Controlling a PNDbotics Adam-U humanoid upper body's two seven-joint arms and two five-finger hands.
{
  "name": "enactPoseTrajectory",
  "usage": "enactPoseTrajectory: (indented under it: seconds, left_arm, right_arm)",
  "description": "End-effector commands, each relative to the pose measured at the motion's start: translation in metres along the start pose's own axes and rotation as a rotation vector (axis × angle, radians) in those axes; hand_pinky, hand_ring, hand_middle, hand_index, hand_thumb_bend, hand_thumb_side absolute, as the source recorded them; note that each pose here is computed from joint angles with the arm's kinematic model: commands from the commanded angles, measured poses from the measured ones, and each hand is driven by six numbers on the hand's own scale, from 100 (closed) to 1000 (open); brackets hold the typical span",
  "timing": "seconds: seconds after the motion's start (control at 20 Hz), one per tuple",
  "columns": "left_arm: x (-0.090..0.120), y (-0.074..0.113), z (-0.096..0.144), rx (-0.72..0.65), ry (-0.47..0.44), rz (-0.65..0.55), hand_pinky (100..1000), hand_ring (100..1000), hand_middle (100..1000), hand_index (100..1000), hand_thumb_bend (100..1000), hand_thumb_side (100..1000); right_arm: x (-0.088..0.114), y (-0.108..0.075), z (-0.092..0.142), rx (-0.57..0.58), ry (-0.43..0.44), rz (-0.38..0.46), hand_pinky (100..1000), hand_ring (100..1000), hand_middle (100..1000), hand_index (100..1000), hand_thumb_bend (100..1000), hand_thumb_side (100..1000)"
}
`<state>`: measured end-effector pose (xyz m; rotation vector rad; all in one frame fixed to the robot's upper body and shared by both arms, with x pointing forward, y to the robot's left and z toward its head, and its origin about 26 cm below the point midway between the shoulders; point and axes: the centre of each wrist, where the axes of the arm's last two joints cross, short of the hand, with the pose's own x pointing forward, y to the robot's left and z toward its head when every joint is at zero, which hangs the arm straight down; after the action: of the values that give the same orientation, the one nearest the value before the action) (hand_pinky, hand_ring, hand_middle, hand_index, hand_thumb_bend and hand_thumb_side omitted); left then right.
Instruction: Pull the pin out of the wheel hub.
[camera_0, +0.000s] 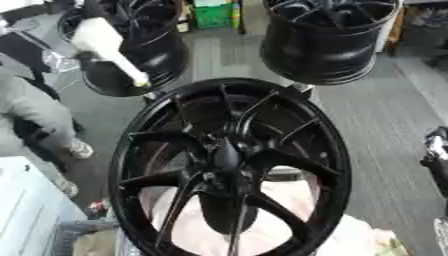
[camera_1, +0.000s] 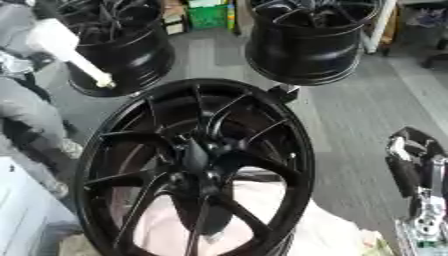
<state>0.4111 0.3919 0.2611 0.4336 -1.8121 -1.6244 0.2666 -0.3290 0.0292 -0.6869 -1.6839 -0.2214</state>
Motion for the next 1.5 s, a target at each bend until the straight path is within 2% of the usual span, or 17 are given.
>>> enactPoseTrajectory:
  seconds: [0.05,0.1,0.2,0.3,0.35,0.45,0.55,0.6,0.65,0.7,0.75,0.9,1.0,1.15,1.2,1.35,1.5]
  left_arm:
    - [-0.024,0.019,0.062,-0.301,-0.052,-0.226,724,575,540,657,100,210]
    - [-0.032,0.012,0.076,-0.295,0.008,-0.203,727,584,550,670,100,210]
    - [-0.047,-0.005,0.100,-0.297,0.128,-0.162,754,667,657,763,158,219]
    - [-0.059,-0.024,0.119,-0.313,0.250,-0.138,785,733,740,832,250,234]
    - [-0.064,-0.034,0.127,-0.316,0.312,-0.128,809,772,800,879,311,311]
    - [-0.072,-0.057,0.141,-0.283,0.417,-0.098,841,817,856,911,337,583]
    - [-0.077,-0.078,0.155,-0.225,0.517,-0.078,854,842,887,928,375,761]
    - [-0.079,-0.089,0.161,-0.189,0.558,-0.067,855,844,890,929,372,790]
    - [-0.080,-0.098,0.167,-0.151,0.593,-0.056,849,842,889,932,326,846]
    - [-0.080,-0.108,0.171,-0.109,0.620,-0.041,848,841,888,932,318,850]
    - [-0.081,-0.116,0.175,-0.066,0.636,-0.026,838,824,868,926,228,870]
    - [-0.078,-0.135,0.179,0.072,0.638,0.036,815,792,828,905,100,822]
    - [-0.074,-0.142,0.174,0.178,0.606,0.097,795,762,791,879,100,783]
    - [-0.063,-0.147,0.155,0.368,0.529,0.226,763,720,747,845,100,801]
    - [-0.058,-0.146,0.147,0.430,0.498,0.277,758,713,741,840,100,779]
    - [-0.037,-0.142,0.117,0.560,0.395,0.429,728,666,695,810,100,768]
    - [-0.010,-0.138,0.091,0.621,0.295,0.575,718,653,682,800,100,782]
  right_arm:
    - [0.004,-0.004,-0.004,-0.014,-0.019,0.004,505,704,743,769,100,531]
    - [0.004,-0.004,-0.004,-0.015,-0.018,0.003,505,704,743,769,100,531]
    - [0.004,-0.003,-0.004,-0.014,-0.015,0.000,505,704,744,769,100,533]
    - [0.004,-0.002,-0.003,-0.012,-0.013,-0.004,505,704,744,770,100,533]
    - [0.004,-0.002,-0.003,-0.013,-0.012,-0.006,505,704,744,770,100,534]
    - [0.004,-0.002,-0.003,-0.018,-0.008,-0.008,505,704,745,770,100,535]
    - [0.004,-0.002,-0.003,-0.022,-0.006,-0.011,505,704,745,770,100,535]
    - [0.004,-0.002,-0.003,-0.024,-0.006,-0.012,505,704,745,770,100,535]
    - [0.004,-0.002,-0.003,-0.025,-0.005,-0.013,505,704,745,770,100,536]
    - [0.005,-0.002,-0.003,-0.026,-0.006,-0.014,505,704,745,770,100,536]
    - [0.005,-0.002,-0.003,-0.026,-0.005,-0.016,505,704,745,770,100,538]
    - [0.005,-0.001,-0.003,-0.026,-0.003,-0.020,505,704,746,770,100,539]
    - [0.005,-0.001,-0.003,-0.027,-0.003,-0.022,505,704,746,770,100,540]
    - [0.004,0.000,-0.003,-0.029,-0.001,-0.024,505,704,746,770,100,542]
    - [0.004,0.000,-0.003,-0.030,0.000,-0.026,505,704,746,770,100,542]
    - [0.005,0.002,-0.003,-0.028,0.000,-0.033,506,704,747,770,100,543]
    - [0.006,0.004,-0.003,-0.026,-0.001,-0.042,506,705,747,770,100,544]
